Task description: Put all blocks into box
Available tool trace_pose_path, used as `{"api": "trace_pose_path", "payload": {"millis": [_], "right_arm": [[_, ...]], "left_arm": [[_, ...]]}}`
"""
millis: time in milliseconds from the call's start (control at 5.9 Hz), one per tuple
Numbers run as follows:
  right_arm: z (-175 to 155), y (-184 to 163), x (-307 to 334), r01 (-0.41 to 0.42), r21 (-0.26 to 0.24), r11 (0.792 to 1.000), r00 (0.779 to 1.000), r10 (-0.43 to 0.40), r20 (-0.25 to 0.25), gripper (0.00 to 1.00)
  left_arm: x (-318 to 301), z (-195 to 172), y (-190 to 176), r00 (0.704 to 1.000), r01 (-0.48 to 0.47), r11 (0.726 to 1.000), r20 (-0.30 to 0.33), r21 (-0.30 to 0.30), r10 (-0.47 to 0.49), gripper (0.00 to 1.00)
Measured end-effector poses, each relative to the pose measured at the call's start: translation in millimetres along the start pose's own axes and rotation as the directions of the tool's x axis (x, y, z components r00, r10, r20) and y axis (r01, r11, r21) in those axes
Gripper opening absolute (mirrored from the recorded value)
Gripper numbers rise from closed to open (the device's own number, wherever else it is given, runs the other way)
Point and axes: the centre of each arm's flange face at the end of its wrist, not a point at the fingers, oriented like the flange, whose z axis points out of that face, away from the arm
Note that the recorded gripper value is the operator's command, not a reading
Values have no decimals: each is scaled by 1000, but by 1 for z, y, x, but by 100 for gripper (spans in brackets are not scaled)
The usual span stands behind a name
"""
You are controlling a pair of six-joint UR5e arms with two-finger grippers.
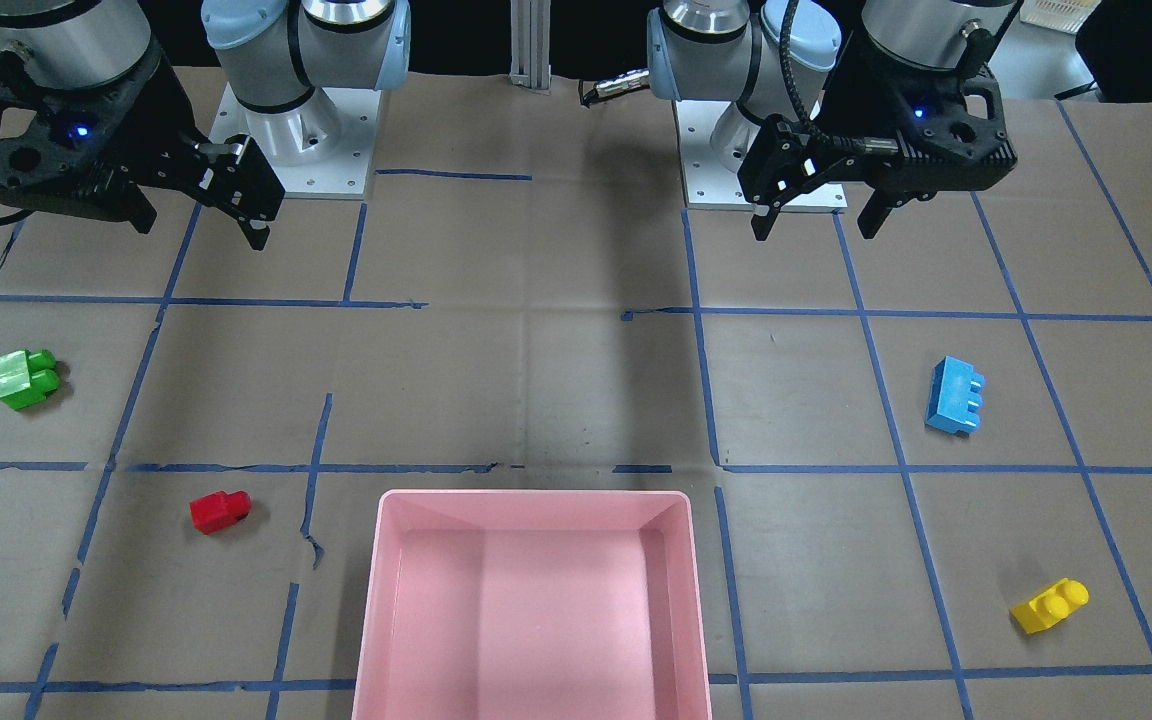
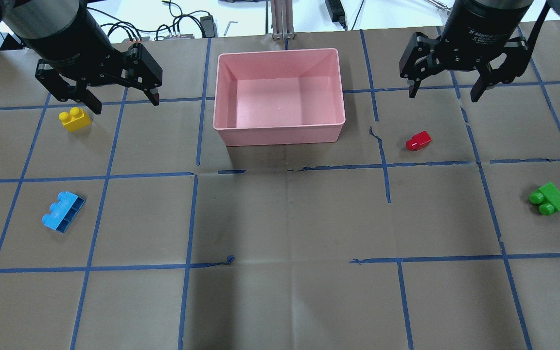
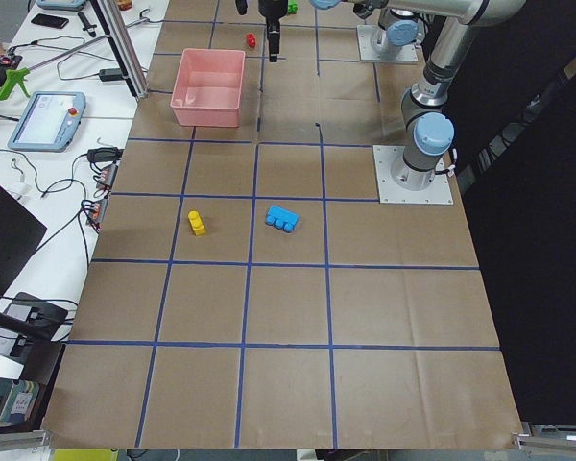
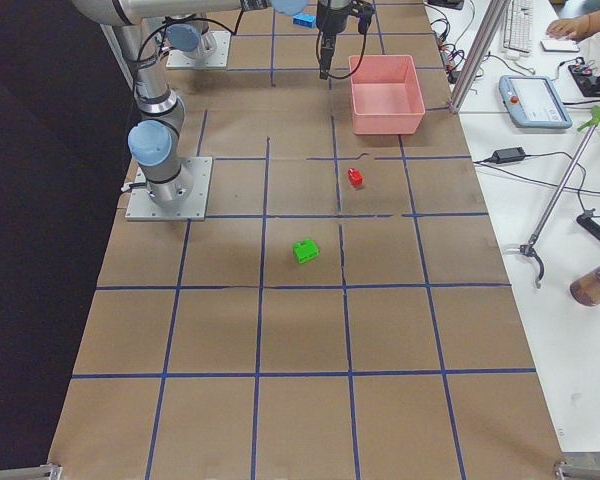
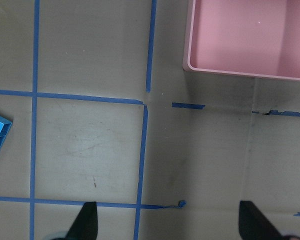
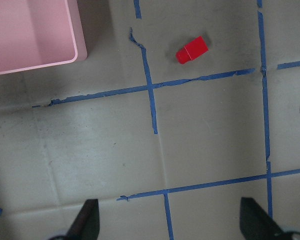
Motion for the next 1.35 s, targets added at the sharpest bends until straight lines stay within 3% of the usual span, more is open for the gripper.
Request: {"api": "trace_pose_path", "payload": {"millis": [339,677,847,1016,1355], "right_arm": [[-3,-2,3,54,8,999,999,-54,5,100],[1,-21,55,205,8,979,979,-205,6,100],[4,-33,99,265,4,964,964,-265,14,100],[7,-41,139,347,3,938,938,-347,19,100],[9,-46,198,504,7,863,863,-504,17,100]], "left_arm": [[-12,16,-6,999,16,1000,40,4,-16,99],[-45,63,-9,989,51,997,144,-50,-43,99],[-62,90,-8,986,59,997,157,-48,-51,99],[-80,123,-4,987,35,997,162,-63,-25,99],[-118,183,15,972,-1,990,234,-139,34,99]]}}
